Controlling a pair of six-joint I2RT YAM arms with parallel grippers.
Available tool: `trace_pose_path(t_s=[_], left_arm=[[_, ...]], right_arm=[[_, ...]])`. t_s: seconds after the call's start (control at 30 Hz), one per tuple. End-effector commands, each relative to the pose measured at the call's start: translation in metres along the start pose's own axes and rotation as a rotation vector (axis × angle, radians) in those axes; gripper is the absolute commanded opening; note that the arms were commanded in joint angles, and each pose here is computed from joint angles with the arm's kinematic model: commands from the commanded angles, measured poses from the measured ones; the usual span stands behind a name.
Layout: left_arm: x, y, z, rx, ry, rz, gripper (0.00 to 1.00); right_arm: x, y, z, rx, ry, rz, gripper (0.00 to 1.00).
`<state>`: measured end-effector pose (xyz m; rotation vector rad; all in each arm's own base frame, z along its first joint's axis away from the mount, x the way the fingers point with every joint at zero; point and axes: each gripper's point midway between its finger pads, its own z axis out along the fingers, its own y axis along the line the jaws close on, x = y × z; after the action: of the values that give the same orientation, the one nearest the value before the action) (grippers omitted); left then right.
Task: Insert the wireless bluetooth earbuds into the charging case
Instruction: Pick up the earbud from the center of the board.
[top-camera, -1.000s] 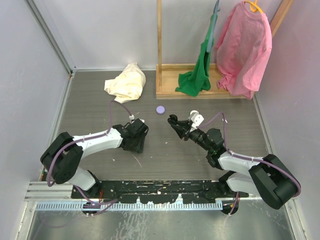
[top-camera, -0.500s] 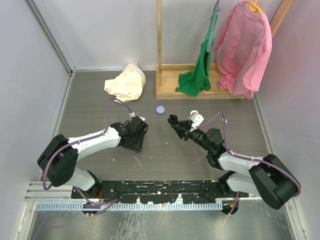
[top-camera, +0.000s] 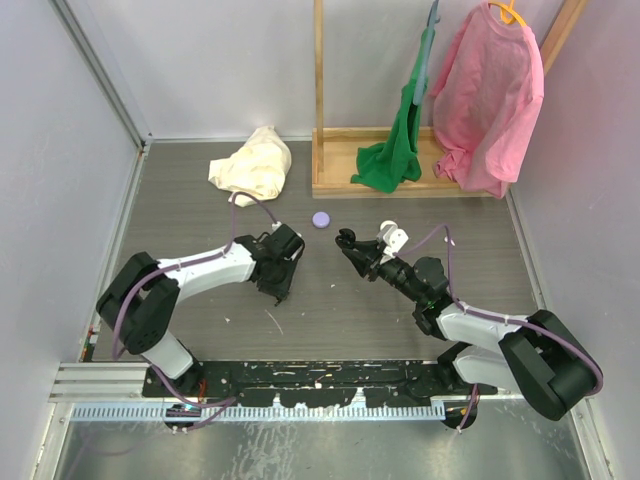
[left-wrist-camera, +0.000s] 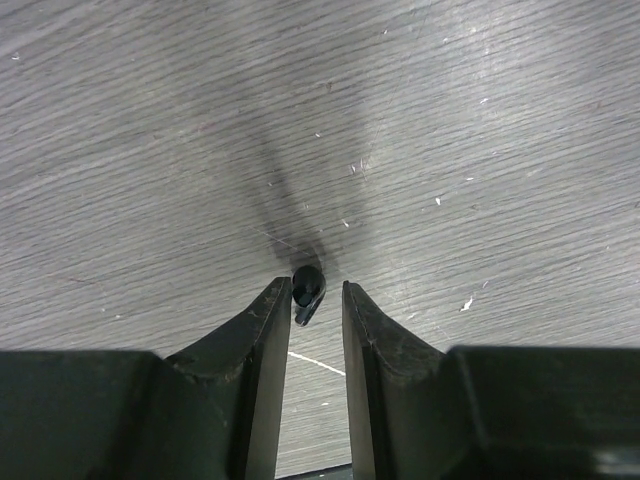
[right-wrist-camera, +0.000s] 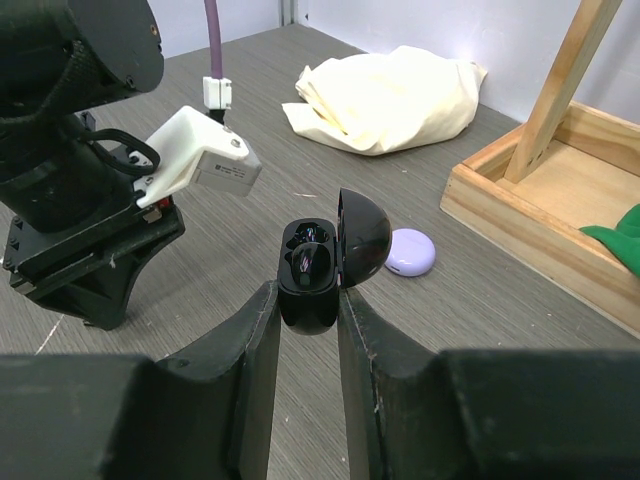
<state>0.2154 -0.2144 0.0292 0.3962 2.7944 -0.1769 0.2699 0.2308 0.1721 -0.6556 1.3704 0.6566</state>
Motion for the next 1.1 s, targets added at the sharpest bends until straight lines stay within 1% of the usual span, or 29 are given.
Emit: trace_pose_path(t_s=[0.0, 0.43, 0.53, 0.63, 0.87, 0.97, 1.07], left_arm=[[-0.009, -0.006, -0.004, 0.034, 0.006, 0.012, 0.28], [0.0, 0.0, 0.008, 0.005, 0.065, 0.019, 0.23], [0.002, -0.001, 0.011, 0.009, 0.076, 0.022, 0.2], [-0.001, -0.002, 0.009, 0.017, 0.063, 0.019, 0.16], [-0.021, -0.007, -0.015, 0.061, -0.056, 0.023, 0.1], [-0.038, -0.014, -0.034, 0.111, -0.148, 0.035, 0.08], [-0.058, -0.022, -0.06, 0.173, -0.265, 0.053, 0.07]], right_arm=[[-0.031, -0.007, 0.004, 0.023, -0.094, -0.036, 0.01], [-0.029, -0.006, 0.004, 0.021, -0.091, -0.034, 0.01], [-0.03, -0.006, 0.004, 0.021, -0.091, -0.034, 0.01], [-0.031, -0.006, 0.004, 0.019, -0.095, -0.037, 0.01], [-0.04, -0.001, 0.002, -0.006, -0.123, -0.036, 0.01], [-0.045, 0.004, 0.001, -0.031, -0.136, -0.035, 0.01], [-0.051, 0.009, 0.001, -0.057, -0.15, -0.032, 0.01]])
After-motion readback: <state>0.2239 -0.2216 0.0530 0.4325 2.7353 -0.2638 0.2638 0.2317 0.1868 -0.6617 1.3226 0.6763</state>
